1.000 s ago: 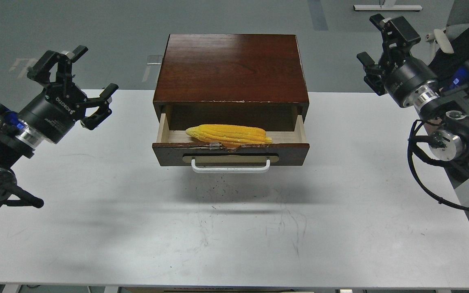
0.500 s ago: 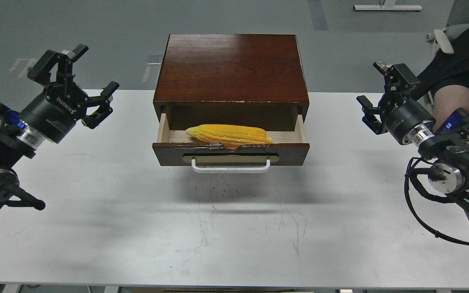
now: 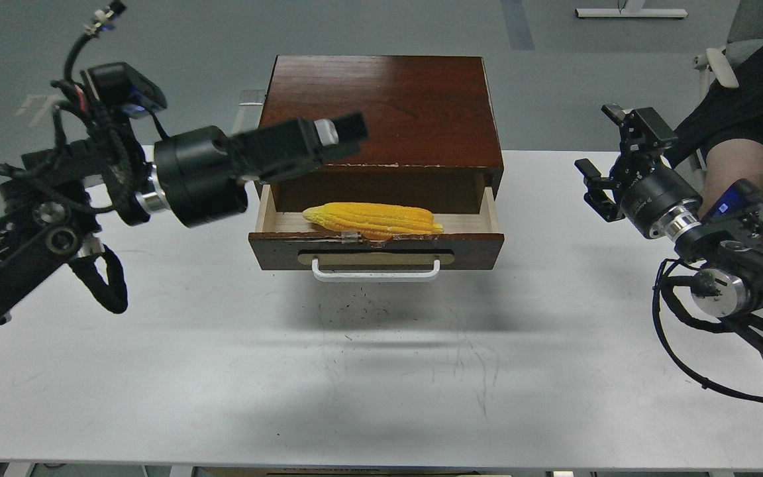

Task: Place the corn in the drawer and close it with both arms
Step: 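Swing the left gripper in front of the drawer's white handle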

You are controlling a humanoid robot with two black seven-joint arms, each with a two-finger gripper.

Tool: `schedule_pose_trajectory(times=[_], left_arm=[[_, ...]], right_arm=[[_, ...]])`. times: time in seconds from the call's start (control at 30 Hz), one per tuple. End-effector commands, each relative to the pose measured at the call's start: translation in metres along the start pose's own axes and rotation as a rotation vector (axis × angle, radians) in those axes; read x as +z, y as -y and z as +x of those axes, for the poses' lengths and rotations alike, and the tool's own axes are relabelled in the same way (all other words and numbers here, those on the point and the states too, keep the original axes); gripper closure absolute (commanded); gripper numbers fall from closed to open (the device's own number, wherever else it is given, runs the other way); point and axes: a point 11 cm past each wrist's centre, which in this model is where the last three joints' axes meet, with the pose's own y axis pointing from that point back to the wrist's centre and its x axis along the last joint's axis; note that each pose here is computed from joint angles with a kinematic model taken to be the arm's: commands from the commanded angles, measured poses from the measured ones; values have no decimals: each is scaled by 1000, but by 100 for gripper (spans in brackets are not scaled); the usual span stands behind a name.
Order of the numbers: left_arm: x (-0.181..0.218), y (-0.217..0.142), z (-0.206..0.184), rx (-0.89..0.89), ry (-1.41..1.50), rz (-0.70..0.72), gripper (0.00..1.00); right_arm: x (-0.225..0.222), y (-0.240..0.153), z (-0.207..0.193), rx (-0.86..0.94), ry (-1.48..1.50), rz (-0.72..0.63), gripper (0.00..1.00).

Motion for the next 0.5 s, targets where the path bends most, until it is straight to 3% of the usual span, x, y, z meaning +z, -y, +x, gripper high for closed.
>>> schedule_pose_trajectory(times=[0.0, 0.07, 0.1, 0.13, 0.23, 0.3, 0.4, 0.47], left_arm=[[3, 26, -37, -110, 104, -11, 11], [0, 32, -52, -151, 99, -12, 20], [-1, 33, -58, -165, 92, -11, 28], [-6, 34, -72, -201, 64, -6, 44], [-21, 28, -102, -262, -18, 29, 65], [-29, 22, -113, -265, -60, 53, 71], [-46, 12, -127, -260, -117, 104, 100], [-57, 7, -127, -251, -134, 138, 100]], right_arm=[[1, -1, -1, -2, 2, -3, 0], [3, -2, 0, 0, 4, -7, 0], [3, -2, 0, 0, 4, -7, 0], [4, -2, 0, 1, 2, -8, 0], [4, -3, 1, 2, 1, -9, 0], [5, -4, 2, 4, 0, -12, 0], [5, -5, 3, 5, -1, -13, 0], [5, -5, 3, 5, -1, -13, 0]])
